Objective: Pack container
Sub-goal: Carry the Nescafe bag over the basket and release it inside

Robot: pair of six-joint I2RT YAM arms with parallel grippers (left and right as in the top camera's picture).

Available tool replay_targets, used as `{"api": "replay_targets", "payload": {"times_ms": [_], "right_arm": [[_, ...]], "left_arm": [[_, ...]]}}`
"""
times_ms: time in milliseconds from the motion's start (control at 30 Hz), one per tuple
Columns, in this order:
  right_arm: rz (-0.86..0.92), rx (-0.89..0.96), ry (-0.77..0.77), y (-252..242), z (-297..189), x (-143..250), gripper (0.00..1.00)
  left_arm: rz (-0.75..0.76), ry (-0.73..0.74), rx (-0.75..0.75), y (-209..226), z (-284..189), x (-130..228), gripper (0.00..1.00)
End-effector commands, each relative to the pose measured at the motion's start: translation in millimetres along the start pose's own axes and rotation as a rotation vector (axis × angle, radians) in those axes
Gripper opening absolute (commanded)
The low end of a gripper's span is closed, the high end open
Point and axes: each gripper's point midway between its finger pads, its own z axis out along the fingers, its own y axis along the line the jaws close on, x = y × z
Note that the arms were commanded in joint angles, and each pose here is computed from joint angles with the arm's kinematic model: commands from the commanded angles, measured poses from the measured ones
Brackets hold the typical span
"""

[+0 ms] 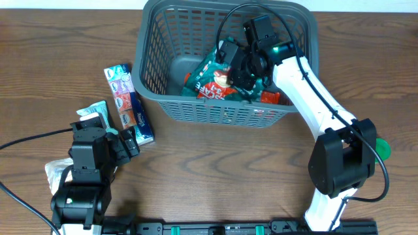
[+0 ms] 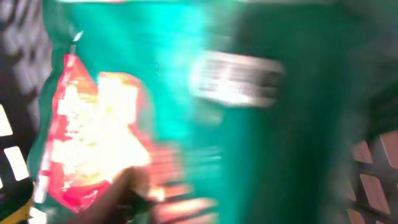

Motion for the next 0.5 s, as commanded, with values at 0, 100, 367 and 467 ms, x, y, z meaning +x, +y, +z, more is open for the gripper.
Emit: {"api": "replay_targets", "payload": {"times_ms": [0,100,367,467], "right_arm": [[-0.019,0.018,-0.087,1.2,-25.4,-29.6,0.99],[0.011,0.096,-0.170,-18.1,-59.9,-54.0,0.99],[0.527,0.270,-0.384,-93.3,-208.2,-74.6,0.99],[0.795,0.364,-0.306,-108.7,-248.2,-25.5,0.99]], "left_arm": [[0.000,-0.023,-0.003,-0.5,-4.8,-8.2,0.99],[0.000,-0.023,-0.003,-0.5,-4.8,-8.2,0.99],[0.000,-0.023,-0.002,-0.6,-4.8,-8.2,0.99],[0.000,-0.023,-0.003,-0.5,-4.8,-8.1,0.99]]}}
